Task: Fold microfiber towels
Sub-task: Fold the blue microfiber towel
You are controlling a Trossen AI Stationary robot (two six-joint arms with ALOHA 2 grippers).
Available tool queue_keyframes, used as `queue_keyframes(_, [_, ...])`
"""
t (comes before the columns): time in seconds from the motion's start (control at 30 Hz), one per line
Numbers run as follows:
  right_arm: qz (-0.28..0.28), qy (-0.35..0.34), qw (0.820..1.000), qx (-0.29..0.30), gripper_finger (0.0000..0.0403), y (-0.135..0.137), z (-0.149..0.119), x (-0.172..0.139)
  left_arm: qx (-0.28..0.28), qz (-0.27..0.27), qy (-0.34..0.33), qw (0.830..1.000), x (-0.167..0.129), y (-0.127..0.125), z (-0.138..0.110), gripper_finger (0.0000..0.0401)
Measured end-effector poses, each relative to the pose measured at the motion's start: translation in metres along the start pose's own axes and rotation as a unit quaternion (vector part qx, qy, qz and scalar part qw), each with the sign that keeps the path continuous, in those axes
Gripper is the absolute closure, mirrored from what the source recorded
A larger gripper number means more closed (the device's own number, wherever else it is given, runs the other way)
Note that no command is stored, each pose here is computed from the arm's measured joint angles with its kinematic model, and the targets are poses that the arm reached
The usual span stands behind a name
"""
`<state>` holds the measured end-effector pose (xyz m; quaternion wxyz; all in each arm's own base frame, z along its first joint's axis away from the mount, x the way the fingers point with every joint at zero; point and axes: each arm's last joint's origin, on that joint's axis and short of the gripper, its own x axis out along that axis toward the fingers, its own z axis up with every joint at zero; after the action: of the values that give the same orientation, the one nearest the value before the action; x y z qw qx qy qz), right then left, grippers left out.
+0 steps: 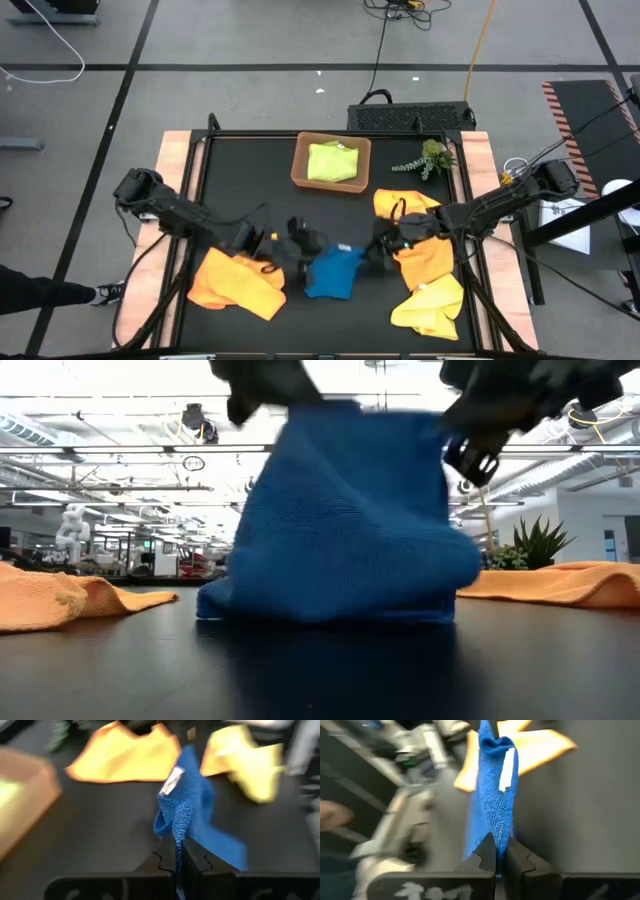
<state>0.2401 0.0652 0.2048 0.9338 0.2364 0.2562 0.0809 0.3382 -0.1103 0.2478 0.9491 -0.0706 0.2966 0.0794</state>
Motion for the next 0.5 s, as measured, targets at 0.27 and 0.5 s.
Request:
queue_keyframes(0.27, [-0.040,-0.021,0.999,-0.031,0.0403,-0.024,0.014,-0.003,0.008,0.041,0.031,0.999,0.019,0.051,0.004,0.0396])
queue_keyframes(0.5, [0.015,-0.012,0.999,-0.044,0.0403,-0.014,0.012,-0.002,0.040,0.004,0.020,0.999,0.012,0.040,0.006,0.0397])
